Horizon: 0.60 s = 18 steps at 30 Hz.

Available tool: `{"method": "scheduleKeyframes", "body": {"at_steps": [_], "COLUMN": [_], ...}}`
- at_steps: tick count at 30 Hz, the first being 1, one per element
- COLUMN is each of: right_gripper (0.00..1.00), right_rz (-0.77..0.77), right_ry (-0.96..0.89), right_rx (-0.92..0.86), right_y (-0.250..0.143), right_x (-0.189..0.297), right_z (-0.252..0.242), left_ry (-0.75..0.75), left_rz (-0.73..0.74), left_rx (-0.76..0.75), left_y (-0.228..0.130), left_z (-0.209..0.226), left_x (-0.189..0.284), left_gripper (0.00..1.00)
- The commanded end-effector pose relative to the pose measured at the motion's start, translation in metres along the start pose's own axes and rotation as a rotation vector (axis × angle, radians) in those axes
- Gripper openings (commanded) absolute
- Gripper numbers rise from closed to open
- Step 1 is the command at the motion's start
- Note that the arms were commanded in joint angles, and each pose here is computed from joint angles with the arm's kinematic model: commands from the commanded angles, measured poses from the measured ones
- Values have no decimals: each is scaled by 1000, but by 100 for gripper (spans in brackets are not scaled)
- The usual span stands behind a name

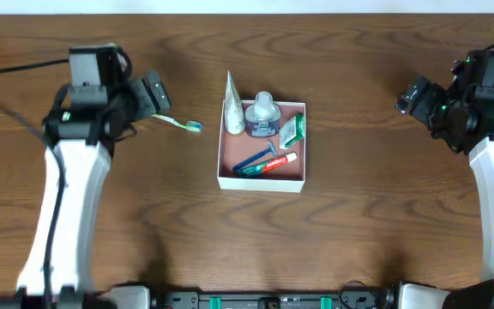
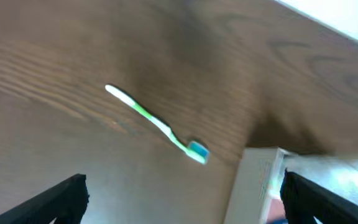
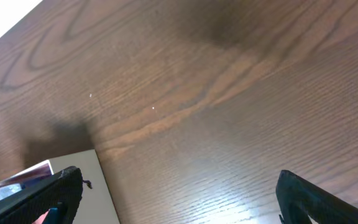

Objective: Pack container
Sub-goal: 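Withdraw the left gripper and move it above the green toothbrush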

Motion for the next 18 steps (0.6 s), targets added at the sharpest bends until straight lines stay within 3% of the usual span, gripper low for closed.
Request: {"method": "scheduleKeyframes", "body": {"at_steps": [1, 7, 18], "right_gripper": [99, 99, 99], "right_rz": [-10, -10, -10], "right_ry": [-3, -3, -3], "right_rx": [5, 5, 5], "right_y": [3, 3, 3], "right_x": [2, 2, 2], "right_z": [-1, -1, -1], "left_ry": [26, 74, 149], "left_rz": [64, 151, 260], "left_rx": [92, 116, 210], "left_y": [-3, -17, -44], "left_z": [8, 19, 35], "left_x": [-36, -87, -135], "left_gripper": [99, 99, 99]}}
Point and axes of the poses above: each gripper's point midway between its finger pads, its own x axis back along the fingers, its own z axis along the line the jaws close on, y = z × x, the point moved 3 cm from there along x, back along the fingers, and after that the axes turned 2 degrees about x, right-handed, at the moved point
